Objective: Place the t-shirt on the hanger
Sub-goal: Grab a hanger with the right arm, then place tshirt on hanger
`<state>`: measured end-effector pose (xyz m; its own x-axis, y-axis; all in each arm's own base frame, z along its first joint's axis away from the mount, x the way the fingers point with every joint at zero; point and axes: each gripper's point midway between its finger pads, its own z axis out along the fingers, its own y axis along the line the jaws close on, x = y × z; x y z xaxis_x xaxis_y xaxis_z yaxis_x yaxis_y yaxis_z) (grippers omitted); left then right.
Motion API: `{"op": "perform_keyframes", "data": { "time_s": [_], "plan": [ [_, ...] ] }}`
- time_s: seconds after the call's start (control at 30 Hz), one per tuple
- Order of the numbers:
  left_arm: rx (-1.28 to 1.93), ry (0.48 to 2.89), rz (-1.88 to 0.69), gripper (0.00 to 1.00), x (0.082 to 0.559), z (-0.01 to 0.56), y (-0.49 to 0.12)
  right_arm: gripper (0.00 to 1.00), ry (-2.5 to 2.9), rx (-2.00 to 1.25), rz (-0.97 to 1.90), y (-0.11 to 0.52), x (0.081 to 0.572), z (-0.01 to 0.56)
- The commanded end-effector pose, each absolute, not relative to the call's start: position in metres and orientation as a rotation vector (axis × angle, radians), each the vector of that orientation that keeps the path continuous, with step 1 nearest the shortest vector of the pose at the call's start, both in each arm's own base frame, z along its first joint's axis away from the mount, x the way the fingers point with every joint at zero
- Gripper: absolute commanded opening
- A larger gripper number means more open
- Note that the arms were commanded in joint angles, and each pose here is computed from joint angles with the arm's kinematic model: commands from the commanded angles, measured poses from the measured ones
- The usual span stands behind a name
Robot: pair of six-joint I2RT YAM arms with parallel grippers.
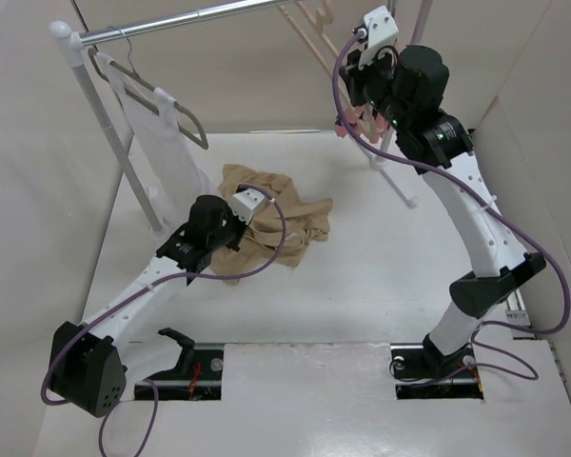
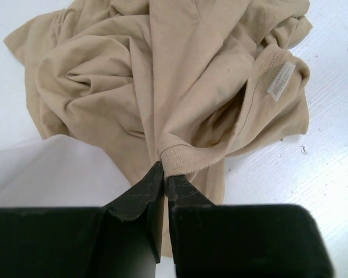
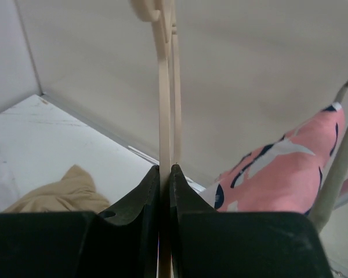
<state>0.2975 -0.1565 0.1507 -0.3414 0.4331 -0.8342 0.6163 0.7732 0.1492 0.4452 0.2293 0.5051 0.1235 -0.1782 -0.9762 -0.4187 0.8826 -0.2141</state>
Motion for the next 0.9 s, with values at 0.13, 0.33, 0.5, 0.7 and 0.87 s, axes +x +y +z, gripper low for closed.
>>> {"op": "perform_keyframes", "data": {
  "time_s": [0.13,0.33,0.5,0.7,0.87],
  "plan": [
    [0.755,1.959,-0.243,0.00,0.301,0.159,-0.157,0.00,1.189,-0.570,0.304,0.243,0.394,0.573],
    [0.743,1.973,-0.238,0.00,0.302,0.159,-0.156,0.00,1.208,-0.655,0.360,0.254,0.384,0.554],
    [0.689,2.044,-0.262,0.00,0.302,0.150,-0.157,0.00,1.279,-0.848,0.457,0.269,0.337,0.493],
    [0.568,2.098,-0.270,0.00,0.313,0.158,-0.159,0.00,1.481,-0.939,0.500,0.256,0.288,0.407],
    [0.458,2.092,-0.205,0.00,0.337,0.183,-0.155,0.00,1.701,-0.961,0.495,0.211,0.231,0.332]
  ]
}}
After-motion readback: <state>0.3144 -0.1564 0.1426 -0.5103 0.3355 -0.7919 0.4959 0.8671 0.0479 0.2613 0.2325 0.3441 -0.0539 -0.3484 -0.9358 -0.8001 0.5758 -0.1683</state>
